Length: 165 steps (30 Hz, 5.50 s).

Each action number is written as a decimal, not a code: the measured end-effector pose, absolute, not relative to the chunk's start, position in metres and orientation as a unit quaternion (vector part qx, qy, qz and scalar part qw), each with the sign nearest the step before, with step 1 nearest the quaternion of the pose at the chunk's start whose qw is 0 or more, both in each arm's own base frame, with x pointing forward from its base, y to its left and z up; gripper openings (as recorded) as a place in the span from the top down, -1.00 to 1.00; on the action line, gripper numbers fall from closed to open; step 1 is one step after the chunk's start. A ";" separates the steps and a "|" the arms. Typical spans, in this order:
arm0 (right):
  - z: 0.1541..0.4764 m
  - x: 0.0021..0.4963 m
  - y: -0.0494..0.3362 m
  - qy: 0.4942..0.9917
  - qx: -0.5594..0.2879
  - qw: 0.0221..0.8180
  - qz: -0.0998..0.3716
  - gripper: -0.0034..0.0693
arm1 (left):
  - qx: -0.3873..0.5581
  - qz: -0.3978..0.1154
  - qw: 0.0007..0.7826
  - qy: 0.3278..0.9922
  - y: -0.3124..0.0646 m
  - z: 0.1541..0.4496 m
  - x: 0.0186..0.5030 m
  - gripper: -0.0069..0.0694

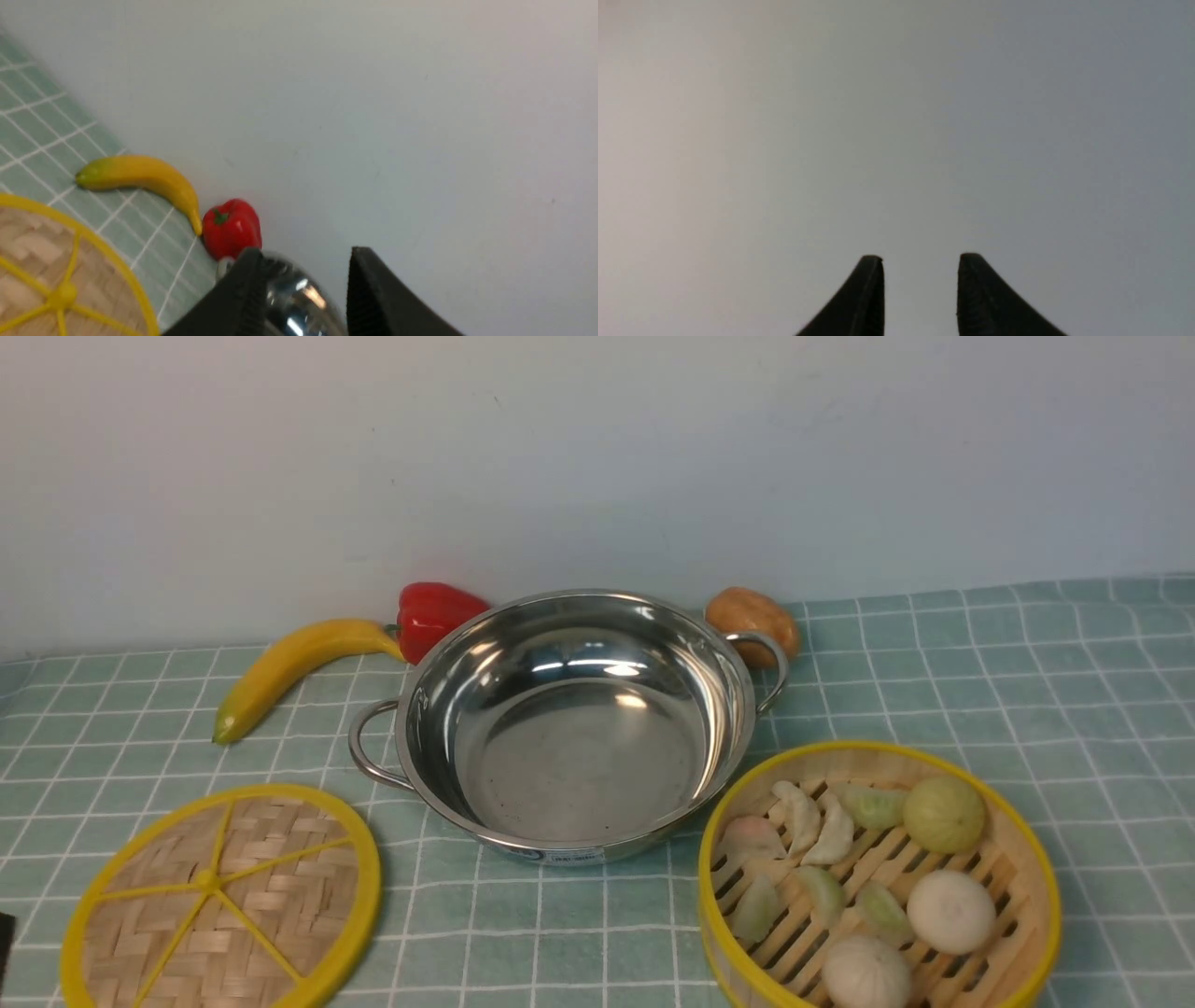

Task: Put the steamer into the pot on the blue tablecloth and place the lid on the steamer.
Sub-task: 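Reach for and grasp the rim of the bamboo steamer holding the buns with the right gripper, then place the bamboo steamer basket of food into the steel pot with the right gripper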

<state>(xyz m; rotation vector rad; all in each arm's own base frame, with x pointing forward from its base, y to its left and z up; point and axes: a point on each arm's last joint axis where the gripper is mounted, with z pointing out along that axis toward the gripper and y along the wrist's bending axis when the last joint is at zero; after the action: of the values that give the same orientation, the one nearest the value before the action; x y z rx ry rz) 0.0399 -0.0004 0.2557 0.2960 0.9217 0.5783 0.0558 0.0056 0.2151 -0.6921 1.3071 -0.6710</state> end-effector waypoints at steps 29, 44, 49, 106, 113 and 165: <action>0.391 0.131 -0.014 0.805 0.174 0.567 0.022 0.24 | -0.101 -0.017 0.533 0.840 0.007 0.348 0.114 0.18; 0.267 0.248 0.020 0.978 0.032 0.182 0.095 0.24 | -0.011 0.030 0.134 0.990 0.013 0.280 0.213 0.18; 0.242 0.266 0.028 0.982 0.022 0.155 0.106 0.24 | -0.007 0.030 0.123 0.992 0.013 0.269 0.224 0.18; 0.319 0.415 0.168 0.966 -0.097 0.220 0.098 0.76 | -0.011 0.018 0.145 0.989 0.011 0.267 0.231 0.18; 0.285 0.450 0.223 0.958 -0.124 0.229 0.121 0.76 | -0.011 0.018 0.144 0.989 0.011 0.267 0.231 0.18; 0.485 0.367 0.194 0.852 -0.149 0.456 0.210 -0.43 | -0.013 0.018 0.143 0.989 0.013 0.202 0.287 0.18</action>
<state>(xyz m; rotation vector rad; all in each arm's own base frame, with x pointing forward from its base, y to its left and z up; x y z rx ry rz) 0.3667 0.1938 0.4850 -0.3683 2.1019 0.5168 0.2868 0.0132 0.2024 -0.0385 2.8532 0.0520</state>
